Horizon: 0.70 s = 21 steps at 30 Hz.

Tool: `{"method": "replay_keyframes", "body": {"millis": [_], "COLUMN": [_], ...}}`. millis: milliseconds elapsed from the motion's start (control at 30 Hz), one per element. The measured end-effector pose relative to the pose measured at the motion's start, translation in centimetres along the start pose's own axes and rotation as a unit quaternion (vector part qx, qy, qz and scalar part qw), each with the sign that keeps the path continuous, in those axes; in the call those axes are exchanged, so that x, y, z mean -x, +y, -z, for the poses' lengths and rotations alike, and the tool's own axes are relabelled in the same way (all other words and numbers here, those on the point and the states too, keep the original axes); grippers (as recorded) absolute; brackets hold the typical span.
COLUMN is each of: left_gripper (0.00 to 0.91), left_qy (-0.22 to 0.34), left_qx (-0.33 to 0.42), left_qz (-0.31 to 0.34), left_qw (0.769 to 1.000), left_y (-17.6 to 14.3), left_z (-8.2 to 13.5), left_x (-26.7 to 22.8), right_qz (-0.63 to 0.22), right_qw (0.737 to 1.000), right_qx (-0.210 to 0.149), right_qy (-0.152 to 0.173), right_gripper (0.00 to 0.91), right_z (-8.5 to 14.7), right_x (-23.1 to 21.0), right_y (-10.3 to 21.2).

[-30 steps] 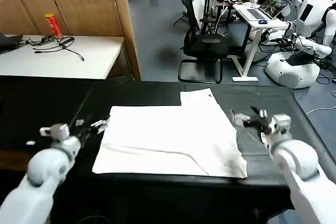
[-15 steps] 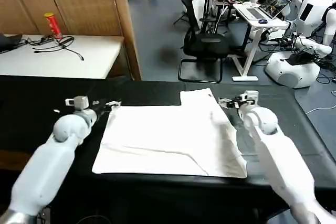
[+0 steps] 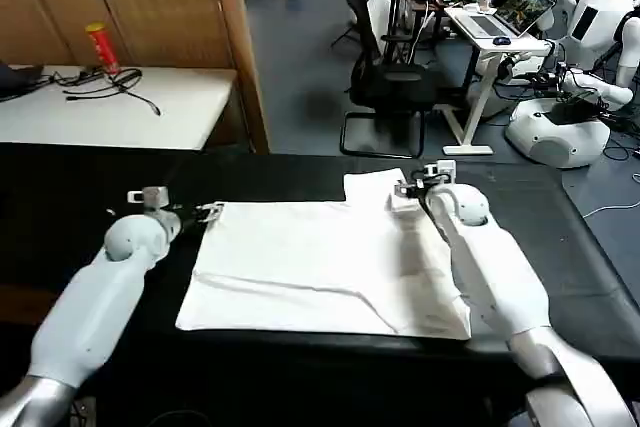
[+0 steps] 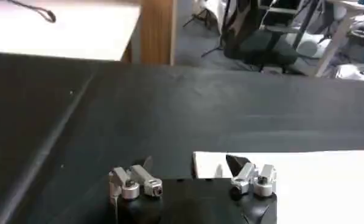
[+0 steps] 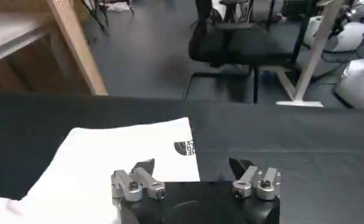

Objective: Fold and organize the clothes.

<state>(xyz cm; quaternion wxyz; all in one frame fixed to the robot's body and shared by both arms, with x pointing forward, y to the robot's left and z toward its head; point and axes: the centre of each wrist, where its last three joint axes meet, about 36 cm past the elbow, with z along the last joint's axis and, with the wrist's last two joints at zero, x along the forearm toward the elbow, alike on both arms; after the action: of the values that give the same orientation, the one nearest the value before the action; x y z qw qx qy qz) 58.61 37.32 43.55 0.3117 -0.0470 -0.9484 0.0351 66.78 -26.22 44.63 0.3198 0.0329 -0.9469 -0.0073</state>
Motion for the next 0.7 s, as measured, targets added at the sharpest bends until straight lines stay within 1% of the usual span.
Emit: {"method": "replay_keyframes", "body": {"millis": [33,133,167,200,233,267,300,333,367,400,433,467,500,567,700], "left_gripper": [0.702,0.683,0.663,0.644,0.585,0.497,0.439,0.351,0.166,0.156,0.127,0.107,0.088,0.059,0.029], "left_qy": [0.001,0.002,0.002,0.002,0.001,0.0,0.0,-0.001,-0.001,-0.001,0.0,0.001,0.001,0.002,0.002], "left_qx": [0.0,-0.001,-0.001,-0.001,0.0,0.0,0.0,-0.001,-0.001,-0.001,0.0,0.0,0.001,0.002,0.004], "left_qz": [-0.001,-0.004,-0.005,-0.005,-0.006,-0.006,-0.007,-0.007,-0.007,-0.007,-0.006,-0.006,-0.006,-0.007,-0.011], "left_qw": [1.0,1.0,1.0,1.0,1.0,1.0,1.0,1.0,1.0,1.0,1.0,1.0,1.0,1.0,1.0], "left_y": [0.0,-0.2,-0.2,-0.2,-0.3,-0.4,-0.4,-0.5,-0.6,-0.6,-0.6,-0.6,-0.6,-0.7,-0.7], "left_z": [-0.1,-0.3,-0.3,-0.3,-0.3,-0.3,-0.3,-0.3,-0.2,-0.3,-0.3,-0.4,-0.4,-0.5,-0.5], "left_x": [0.0,0.2,0.3,0.4,0.6,0.7,0.8,1.0,1.1,1.1,1.2,1.3,1.3,1.4,1.3], "right_qz": [0.0,-0.002,-0.002,-0.002,-0.001,-0.002,-0.002,-0.002,-0.003,-0.003,-0.003,-0.003,-0.002,0.0,0.007], "right_qw": [1.0,1.0,1.0,1.0,1.0,1.0,1.0,1.0,1.0,1.0,1.0,1.0,1.0,1.0,1.0], "right_qx": [0.002,0.007,0.007,0.008,0.008,0.008,0.009,0.009,0.01,0.01,0.009,0.009,0.009,0.007,0.007], "right_qy": [0.002,0.006,0.006,0.007,0.008,0.009,0.01,0.01,0.011,0.011,0.011,0.012,0.012,0.013,0.012], "right_gripper": [0.878,0.878,0.809,0.761,0.673,0.556,0.497,0.497,0.244,0.166,0.078,0.059,0.02,0.0,0.0], "right_z": [-0.1,-0.3,-0.3,-0.4,-0.5,-0.5,-0.6,-0.6,-0.6,-0.6,-0.6,-0.6,-0.6,-0.5,-0.4], "right_x": [0.1,0.4,0.4,0.5,0.5,0.5,0.6,0.6,0.6,0.6,0.6,0.6,0.5,0.5,0.4], "right_y": [0.0,-0.1,-0.2,-0.2,-0.2,-0.2,-0.3,-0.3,-0.4,-0.4,-0.4,-0.4,-0.4,-0.3,0.0]}}
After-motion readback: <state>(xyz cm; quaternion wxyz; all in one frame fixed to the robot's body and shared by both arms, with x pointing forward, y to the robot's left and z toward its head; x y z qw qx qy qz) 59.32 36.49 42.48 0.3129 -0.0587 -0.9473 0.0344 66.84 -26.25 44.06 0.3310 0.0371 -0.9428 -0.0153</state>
